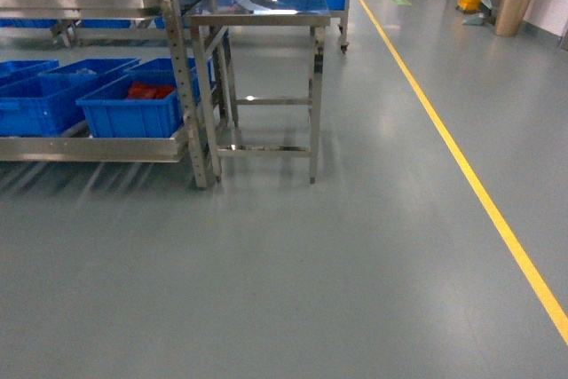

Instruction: Sort blue parts and orange caps into right shelf containers

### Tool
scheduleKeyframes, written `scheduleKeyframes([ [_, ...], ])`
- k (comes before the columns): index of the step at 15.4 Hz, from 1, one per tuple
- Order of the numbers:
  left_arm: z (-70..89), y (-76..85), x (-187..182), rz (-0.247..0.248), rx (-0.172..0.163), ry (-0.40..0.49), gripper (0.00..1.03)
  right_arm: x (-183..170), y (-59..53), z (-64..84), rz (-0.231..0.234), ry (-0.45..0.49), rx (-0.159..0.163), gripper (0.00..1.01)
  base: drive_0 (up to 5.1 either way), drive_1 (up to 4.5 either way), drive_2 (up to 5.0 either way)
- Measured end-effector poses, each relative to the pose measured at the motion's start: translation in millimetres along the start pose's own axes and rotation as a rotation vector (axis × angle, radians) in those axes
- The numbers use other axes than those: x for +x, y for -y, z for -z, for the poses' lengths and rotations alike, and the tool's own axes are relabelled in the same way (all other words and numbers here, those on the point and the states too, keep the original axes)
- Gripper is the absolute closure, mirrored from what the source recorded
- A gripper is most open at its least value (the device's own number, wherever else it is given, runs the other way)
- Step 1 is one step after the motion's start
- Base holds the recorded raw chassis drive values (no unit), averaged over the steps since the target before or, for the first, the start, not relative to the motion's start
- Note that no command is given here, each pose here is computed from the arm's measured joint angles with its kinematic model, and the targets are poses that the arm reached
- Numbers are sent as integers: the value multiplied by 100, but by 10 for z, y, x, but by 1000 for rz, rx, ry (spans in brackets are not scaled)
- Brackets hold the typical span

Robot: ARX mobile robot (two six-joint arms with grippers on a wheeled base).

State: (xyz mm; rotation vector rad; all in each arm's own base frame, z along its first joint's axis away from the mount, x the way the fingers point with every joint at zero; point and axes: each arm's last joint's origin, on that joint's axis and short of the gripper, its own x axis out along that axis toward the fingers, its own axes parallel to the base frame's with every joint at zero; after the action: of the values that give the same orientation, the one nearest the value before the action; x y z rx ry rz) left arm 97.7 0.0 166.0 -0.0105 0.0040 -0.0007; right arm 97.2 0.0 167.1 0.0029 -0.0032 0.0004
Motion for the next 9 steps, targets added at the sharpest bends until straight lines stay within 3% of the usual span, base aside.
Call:
scheduleKeyframes([
  [9, 4, -1, 0, -3, 0, -4, 60, 0, 0, 0, 0, 0, 0, 58, -2, 419, -423],
])
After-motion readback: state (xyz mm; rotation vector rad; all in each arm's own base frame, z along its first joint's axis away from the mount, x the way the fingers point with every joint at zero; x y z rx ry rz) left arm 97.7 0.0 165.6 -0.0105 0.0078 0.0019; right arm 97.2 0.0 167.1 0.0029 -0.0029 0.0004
